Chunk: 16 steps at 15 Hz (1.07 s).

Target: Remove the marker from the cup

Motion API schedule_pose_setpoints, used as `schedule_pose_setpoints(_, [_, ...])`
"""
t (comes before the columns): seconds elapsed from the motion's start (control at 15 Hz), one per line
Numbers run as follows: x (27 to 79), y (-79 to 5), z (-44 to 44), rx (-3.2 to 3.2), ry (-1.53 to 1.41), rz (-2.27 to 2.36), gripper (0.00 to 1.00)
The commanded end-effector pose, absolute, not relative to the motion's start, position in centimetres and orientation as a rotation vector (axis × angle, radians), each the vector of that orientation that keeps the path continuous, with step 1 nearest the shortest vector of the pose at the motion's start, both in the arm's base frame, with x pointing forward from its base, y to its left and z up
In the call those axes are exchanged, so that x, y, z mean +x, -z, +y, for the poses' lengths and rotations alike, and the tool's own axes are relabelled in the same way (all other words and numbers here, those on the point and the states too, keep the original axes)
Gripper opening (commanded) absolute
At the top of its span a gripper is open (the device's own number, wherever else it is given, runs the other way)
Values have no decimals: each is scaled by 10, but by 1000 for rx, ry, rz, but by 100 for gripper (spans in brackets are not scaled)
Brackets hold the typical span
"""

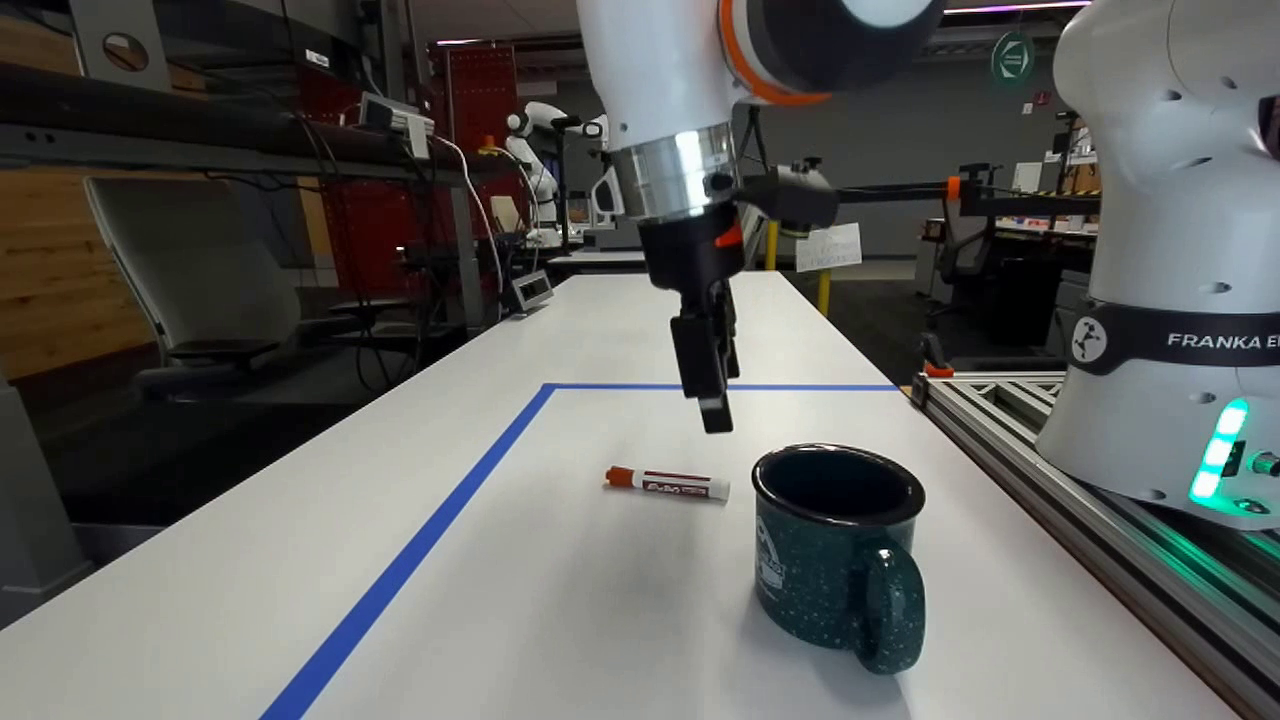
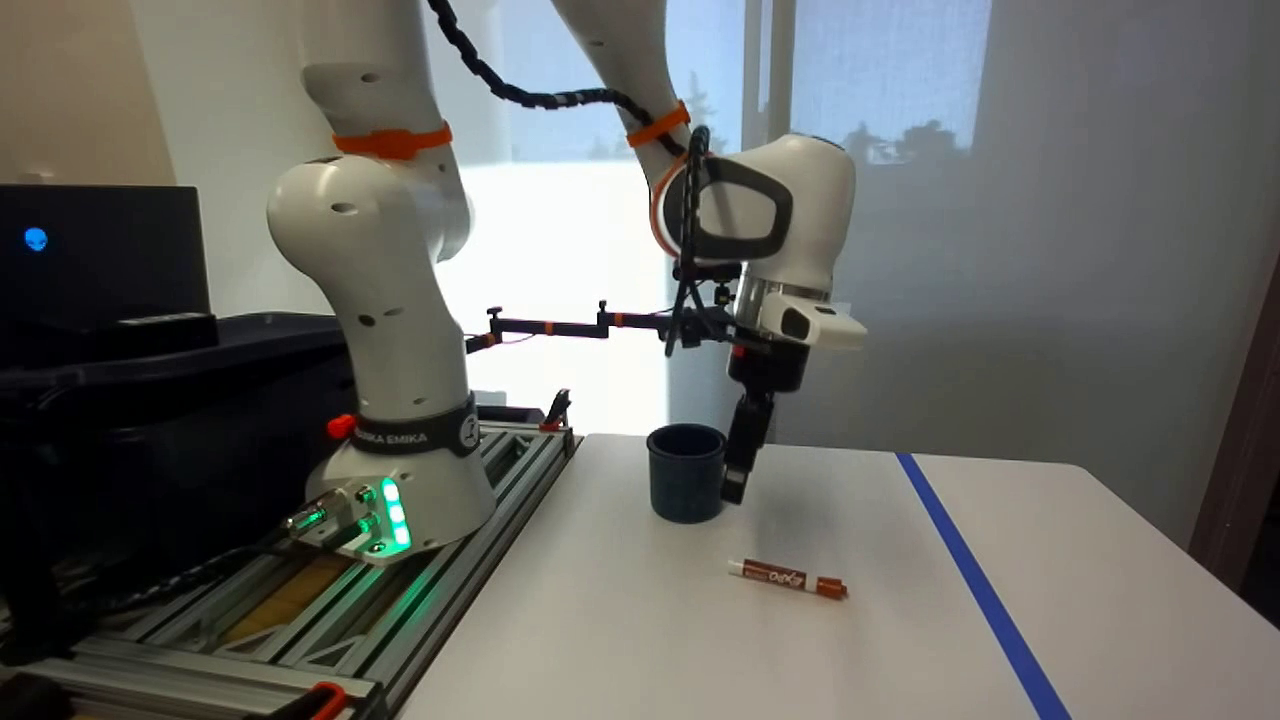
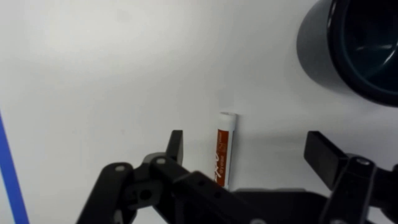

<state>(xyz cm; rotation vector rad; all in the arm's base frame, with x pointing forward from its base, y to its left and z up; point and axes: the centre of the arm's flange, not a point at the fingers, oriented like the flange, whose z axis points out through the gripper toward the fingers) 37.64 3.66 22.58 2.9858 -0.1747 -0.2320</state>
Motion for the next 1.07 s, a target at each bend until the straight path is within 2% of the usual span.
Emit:
schedule_pose_setpoints(0.0, [358, -311, 34, 2932, 271, -195, 100])
schedule_pose_setpoints(0.47, [349, -392, 32, 2925, 175, -67, 100])
schedule_pose_setpoints(0.53, [359, -370, 35, 2935, 179, -91, 100])
schedule_pose_setpoints(1.0, [359, -367, 34, 2928, 193, -90, 100])
